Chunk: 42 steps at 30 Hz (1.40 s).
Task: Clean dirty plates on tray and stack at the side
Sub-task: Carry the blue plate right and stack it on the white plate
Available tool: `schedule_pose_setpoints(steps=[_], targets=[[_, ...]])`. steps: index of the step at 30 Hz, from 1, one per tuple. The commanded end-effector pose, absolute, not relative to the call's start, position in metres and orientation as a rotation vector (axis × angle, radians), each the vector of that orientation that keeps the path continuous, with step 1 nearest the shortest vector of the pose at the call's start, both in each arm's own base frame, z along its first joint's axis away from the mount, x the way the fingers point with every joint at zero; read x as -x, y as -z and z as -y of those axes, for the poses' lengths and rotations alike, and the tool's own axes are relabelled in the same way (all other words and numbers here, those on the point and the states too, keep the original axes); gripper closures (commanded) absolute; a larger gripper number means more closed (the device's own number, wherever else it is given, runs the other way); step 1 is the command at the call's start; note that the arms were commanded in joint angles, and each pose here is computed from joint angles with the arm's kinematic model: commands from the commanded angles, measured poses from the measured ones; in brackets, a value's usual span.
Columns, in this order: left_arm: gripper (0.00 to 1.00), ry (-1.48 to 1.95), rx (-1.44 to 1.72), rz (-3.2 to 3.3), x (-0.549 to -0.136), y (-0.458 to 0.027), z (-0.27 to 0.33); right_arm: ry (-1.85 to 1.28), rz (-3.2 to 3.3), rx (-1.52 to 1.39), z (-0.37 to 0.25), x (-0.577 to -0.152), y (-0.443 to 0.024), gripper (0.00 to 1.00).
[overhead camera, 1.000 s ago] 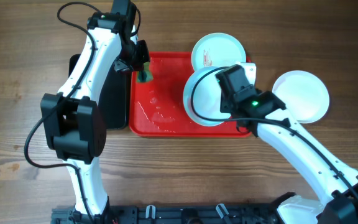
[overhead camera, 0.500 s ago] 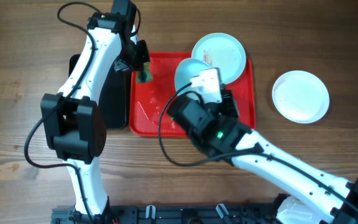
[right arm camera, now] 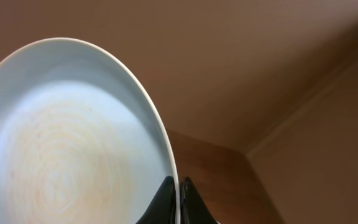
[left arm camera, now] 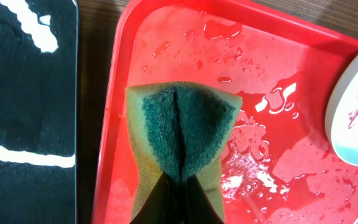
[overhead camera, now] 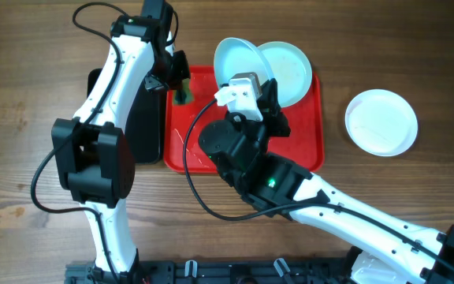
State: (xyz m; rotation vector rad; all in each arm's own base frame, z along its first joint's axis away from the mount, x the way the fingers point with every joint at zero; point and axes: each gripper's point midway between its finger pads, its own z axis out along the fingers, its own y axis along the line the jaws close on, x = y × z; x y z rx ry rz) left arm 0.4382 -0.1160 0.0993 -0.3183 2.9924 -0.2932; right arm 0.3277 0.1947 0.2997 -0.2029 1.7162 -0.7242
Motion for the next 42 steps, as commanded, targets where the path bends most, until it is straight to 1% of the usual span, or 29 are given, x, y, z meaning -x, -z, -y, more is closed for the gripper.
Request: schedule_pose_setpoints(steps=[1,12,15,17,19,21,24,28,31,35,38,42], targets=[[0.96,0.318,0.291,-2.986,-0.441,-0.101,0.119,0.780,-1.697,0.202,-0.187,-0.324,-0.317,0.96],[0.96,0.318,0.291,-2.986,-0.441,-0.101,0.119,0.739,-1.703,0.178,-0.188,-0.324,-0.314,0.96],[0.96,0.318,0.291,-2.986,-0.441,-0.101,0.119,0.609,-1.773,0.229,-0.200,-0.325,-0.288,0.96],[0.96,0.318,0.291,-2.986,-0.441,-0.101,0.119,0.458,-1.902,0.281,-0.211,-0.322,-0.253,0.96],[0.96,0.318,0.291,-2.987,-0.441,-0.101,0.119,0.286,-2.072,0.257,-0.216,-0.315,-0.217,0.96],[0.96,0.318,0.291,-2.986,-0.441,-0.101,0.119,0.148,-2.220,0.218,-0.217,-0.310,-0.191,0.96],[0.96,0.318,0.290,-2.985,-0.441,-0.101,0.119,0.036,-2.327,0.198,-0.214,-0.313,-0.177,0.96],[0.96,0.318,0.291,-2.988,-0.440,-0.101,0.119,-0.128,-2.409,0.125,-0.205,-0.323,-0.175,0.96],[0.96,0.318,0.291,-2.987,-0.441,-0.101,0.119,-0.288,-2.461,0.045,-0.191,-0.332,-0.177,0.96],[0.96,0.318,0.291,-2.987,-0.441,-0.101,0.119,-0.453,-2.506,-0.122,-0.151,-0.349,-0.179,0.96],[0.96,0.318,0.291,-2.986,-0.441,-0.101,0.119,-0.464,-2.519,-0.280,-0.110,-0.358,-0.176,0.96],[0.96,0.318,0.291,-2.986,-0.441,-0.101,0.119,-0.414,-2.507,-0.562,-0.048,-0.362,-0.169,0.96]])
